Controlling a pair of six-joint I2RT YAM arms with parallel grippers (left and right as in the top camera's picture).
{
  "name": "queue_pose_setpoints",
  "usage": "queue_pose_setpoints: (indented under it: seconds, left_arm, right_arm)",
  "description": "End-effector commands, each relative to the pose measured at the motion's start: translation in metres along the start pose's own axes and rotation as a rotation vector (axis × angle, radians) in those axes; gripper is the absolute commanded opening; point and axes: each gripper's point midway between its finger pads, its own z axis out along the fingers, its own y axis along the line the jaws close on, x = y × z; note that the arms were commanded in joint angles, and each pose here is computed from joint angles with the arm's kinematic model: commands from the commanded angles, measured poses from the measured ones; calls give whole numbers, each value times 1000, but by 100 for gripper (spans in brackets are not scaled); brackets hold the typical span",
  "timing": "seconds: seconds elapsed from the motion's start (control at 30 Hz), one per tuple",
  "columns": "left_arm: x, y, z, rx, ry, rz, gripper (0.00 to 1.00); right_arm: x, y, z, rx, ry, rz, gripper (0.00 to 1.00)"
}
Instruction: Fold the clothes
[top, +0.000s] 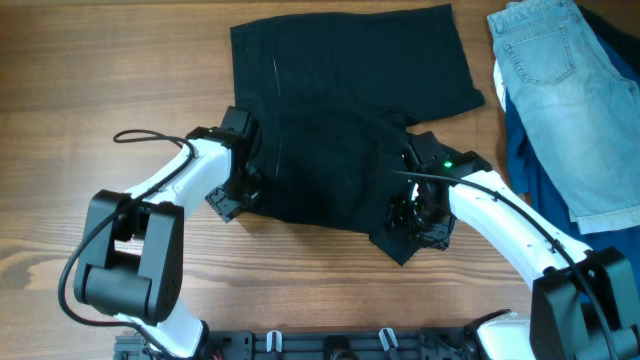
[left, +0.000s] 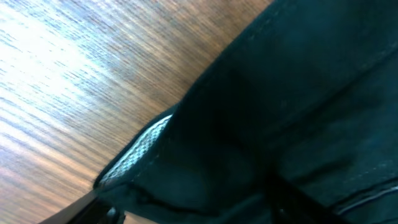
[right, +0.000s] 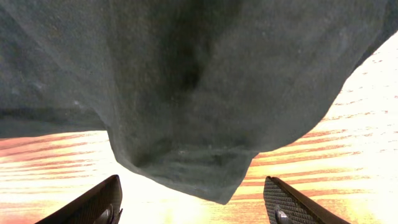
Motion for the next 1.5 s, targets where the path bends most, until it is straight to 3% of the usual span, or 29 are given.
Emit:
queue_pose_setpoints:
  seconds: [0.0, 0.03, 0.07, 0.33, 0.47, 0.57, 0.6, 0.67, 0.7, 0.93, 1.17, 1.23, 1.3, 1.37, 1.47]
  left_arm:
    - [4, 7, 22, -3, -22, -44, 40]
    - [2, 6, 25, 7, -38, -45, 18]
    - [-2, 5, 26, 13, -57, -45, 4]
    - [-9, 2, 26, 23, -96, -45, 4]
    - [-9, 2, 26, 23, -95, -43, 4]
    - [-9, 2, 26, 21, -94, -41, 4]
    - [-9, 3, 26, 19, -93, -41, 4]
    - [-9, 3, 26, 17, -93, -38, 4]
    - [-8, 4, 26, 15, -92, -32, 4]
    - [-24, 30, 0, 6, -99, -82, 4]
    - [-32, 36, -13, 28, -120, -62, 4]
    - [-31, 38, -13, 21, -114, -62, 4]
    - [-30, 39, -13, 16, -109, -62, 4]
    - [-29, 39, -12, 13, -107, -61, 4]
    - [-29, 39, -12, 13, -107, -61, 4]
  right_arm:
    - [1, -1, -3, 3, -12, 2, 73]
    - [4, -2, -3, 13, -1, -1, 73]
    - [7, -3, -1, 21, 7, -21, 73]
    - [31, -16, 29, 26, 72, -27, 72]
    - [24, -9, 38, -23, 32, -42, 70]
    - [12, 1, 38, -64, -15, -57, 59]
    - [10, 3, 38, -71, -25, -60, 49]
    - [7, 4, 37, -78, -35, -62, 12]
    - [6, 4, 36, -80, -38, -60, 4]
    - [-31, -16, -40, -126, -152, -34, 4]
    - [-42, -70, -70, -112, -155, 52, 24]
    - [-37, -71, -69, -113, -136, 33, 36]
    - [-32, -66, -69, -142, -113, 11, 61]
    - [-26, -59, -70, -182, -89, 6, 73]
    - [-14, -46, -67, -186, -49, -43, 73]
